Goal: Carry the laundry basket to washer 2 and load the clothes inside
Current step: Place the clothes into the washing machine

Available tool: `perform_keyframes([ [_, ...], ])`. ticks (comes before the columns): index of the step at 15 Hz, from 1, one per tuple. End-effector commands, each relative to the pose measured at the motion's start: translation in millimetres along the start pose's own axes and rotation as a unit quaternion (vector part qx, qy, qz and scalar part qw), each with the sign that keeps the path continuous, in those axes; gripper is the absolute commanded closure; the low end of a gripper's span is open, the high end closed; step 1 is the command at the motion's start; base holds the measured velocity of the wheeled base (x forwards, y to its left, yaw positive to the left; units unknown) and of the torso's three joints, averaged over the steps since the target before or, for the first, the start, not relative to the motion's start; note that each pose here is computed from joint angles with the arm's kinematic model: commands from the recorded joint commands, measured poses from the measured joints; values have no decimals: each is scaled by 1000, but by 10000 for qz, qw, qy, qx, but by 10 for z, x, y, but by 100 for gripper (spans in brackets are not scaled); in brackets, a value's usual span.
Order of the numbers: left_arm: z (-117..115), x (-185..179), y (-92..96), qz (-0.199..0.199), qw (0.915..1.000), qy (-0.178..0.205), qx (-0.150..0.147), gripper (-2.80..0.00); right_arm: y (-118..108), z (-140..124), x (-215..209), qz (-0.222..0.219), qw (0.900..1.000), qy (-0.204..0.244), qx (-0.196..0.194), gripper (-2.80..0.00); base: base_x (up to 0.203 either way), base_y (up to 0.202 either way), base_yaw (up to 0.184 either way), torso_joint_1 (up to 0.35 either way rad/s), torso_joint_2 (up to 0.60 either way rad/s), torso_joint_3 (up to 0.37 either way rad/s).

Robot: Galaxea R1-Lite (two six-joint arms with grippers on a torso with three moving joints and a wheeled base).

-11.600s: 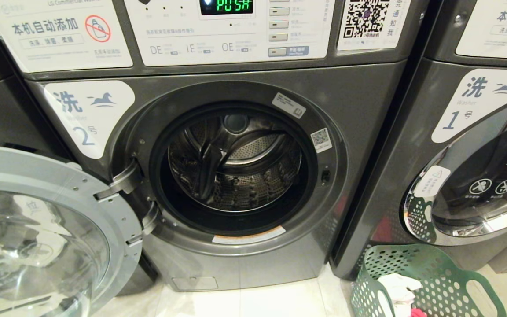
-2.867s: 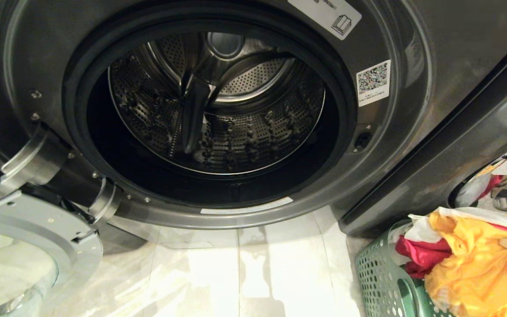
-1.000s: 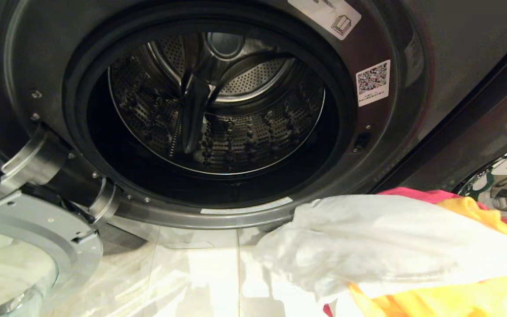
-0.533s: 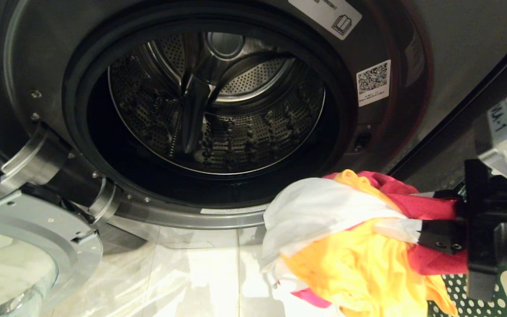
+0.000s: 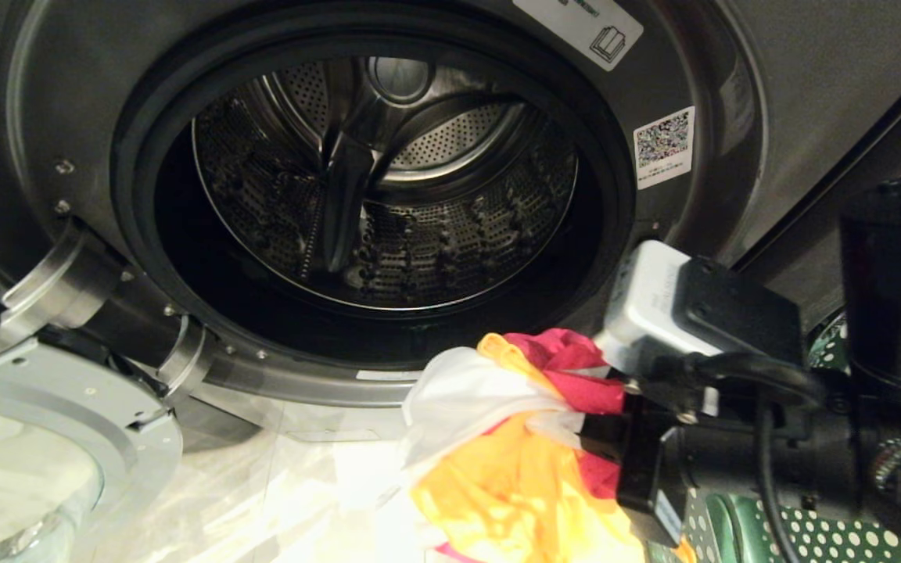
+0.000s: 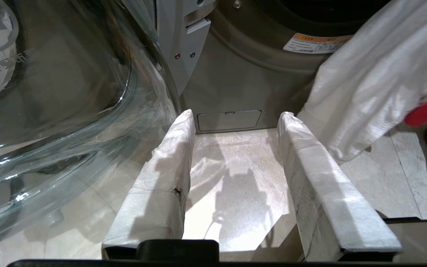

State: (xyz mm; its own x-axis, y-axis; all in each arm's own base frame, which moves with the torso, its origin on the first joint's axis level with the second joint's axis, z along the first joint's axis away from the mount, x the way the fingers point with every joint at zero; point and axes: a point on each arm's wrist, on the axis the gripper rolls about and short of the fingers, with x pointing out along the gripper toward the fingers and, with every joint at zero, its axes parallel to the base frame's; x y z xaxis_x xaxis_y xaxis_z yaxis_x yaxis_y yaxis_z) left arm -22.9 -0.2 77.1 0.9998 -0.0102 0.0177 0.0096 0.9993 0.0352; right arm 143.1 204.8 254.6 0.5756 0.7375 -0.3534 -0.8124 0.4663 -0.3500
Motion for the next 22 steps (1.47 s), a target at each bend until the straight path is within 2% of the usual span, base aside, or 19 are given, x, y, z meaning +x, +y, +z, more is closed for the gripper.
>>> perform_keyframes([
  [1, -21, 6, -1, 4, 10000, 42, 1, 0, 35, -18, 326, -136, 9998, 156, -1, 0, 0, 0, 0, 0, 0, 0],
  [3, -21, 6, -1, 4, 10000, 42, 1, 0, -16, 94, 589, -731, 9971, 56, 190, 0, 0, 0, 0, 0, 0, 0],
  [6, -21, 6, -1, 4, 10000, 42, 1, 0, -54, 168, 909, -1353, 9896, 8, 494, 0, 0, 0, 0, 0, 0, 0],
  [11, -21, 6, -1, 4, 10000, 42, -7, 0, -147, 70, 1371, -2024, 9765, -142, 724, 0, 0, 0, 0, 0, 0, 0],
  [15, -21, 6, -1, 4, 10000, 42, -7, 0, -492, -3, 1790, -2761, 9560, -400, 909, 0, 0, 0, 0, 0, 0, 0],
  [17, -21, 6, -1, 4, 10000, 42, -7, 0, -660, 47, 1918, -2984, 9472, -619, 994, 0, 0, 0, 0, 0, 0, 0],
  [22, -21, 6, -1, 4, 10000, 42, -7, 0, -1052, 277, 2244, -3606, 9140, -1447, 1165, 0, 0, 0, 0, 0, 0, 0],
])
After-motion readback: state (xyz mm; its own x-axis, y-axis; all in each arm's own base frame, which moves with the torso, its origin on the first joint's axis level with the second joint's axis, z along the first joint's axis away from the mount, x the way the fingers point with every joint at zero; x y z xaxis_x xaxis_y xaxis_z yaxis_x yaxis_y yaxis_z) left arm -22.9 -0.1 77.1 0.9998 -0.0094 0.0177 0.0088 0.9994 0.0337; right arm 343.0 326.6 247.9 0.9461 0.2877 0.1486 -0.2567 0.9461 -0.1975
